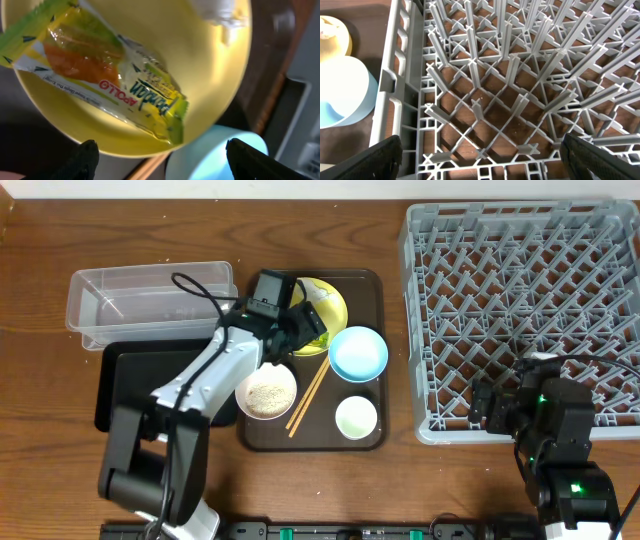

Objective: Sort waste into correct bins and load items into the dishwasher rack
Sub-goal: 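Lower the left gripper and grasp the green snack wrapper on the plate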

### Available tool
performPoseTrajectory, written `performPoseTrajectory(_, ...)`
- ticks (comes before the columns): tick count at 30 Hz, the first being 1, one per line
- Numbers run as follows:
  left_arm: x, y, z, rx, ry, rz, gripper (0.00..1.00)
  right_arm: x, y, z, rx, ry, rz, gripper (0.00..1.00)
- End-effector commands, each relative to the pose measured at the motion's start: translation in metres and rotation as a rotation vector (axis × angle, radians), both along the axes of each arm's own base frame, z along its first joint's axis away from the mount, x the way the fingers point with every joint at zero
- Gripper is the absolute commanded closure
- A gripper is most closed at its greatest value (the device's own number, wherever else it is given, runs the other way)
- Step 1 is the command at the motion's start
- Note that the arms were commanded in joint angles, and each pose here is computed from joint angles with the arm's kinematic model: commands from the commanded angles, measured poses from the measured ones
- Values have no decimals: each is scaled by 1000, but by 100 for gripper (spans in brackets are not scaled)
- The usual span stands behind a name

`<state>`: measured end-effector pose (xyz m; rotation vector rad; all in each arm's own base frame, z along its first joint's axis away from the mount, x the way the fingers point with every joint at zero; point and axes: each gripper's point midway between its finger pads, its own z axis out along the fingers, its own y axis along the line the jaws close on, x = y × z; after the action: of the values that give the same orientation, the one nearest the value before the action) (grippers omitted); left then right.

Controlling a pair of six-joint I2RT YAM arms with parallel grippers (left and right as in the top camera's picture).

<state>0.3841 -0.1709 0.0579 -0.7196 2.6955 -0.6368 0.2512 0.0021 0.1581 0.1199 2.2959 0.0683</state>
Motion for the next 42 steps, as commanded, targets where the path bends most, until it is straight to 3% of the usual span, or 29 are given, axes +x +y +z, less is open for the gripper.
performPoseTrajectory(1,9,-3,-3,-22,7,51,16,3,3,11,12,-26,5,1)
performPoseTrajectory(18,17,-3,-42,-11,53,98,18,3,3,11,12,-25,5,1)
performPoseTrajectory(26,19,1,-46,9,47,109,53,3,3,11,11,-26,5,1)
performPoseTrajectory(33,20,4,-46,22,42,117,68,3,3,11,11,-26,5,1)
performPoseTrajectory(40,20,5,-46,27,40,119,92,3,3,11,11,-26,5,1)
performPoseTrajectory(42,20,5,-46,27,39,119,94,3,3,11,11,-26,5,1)
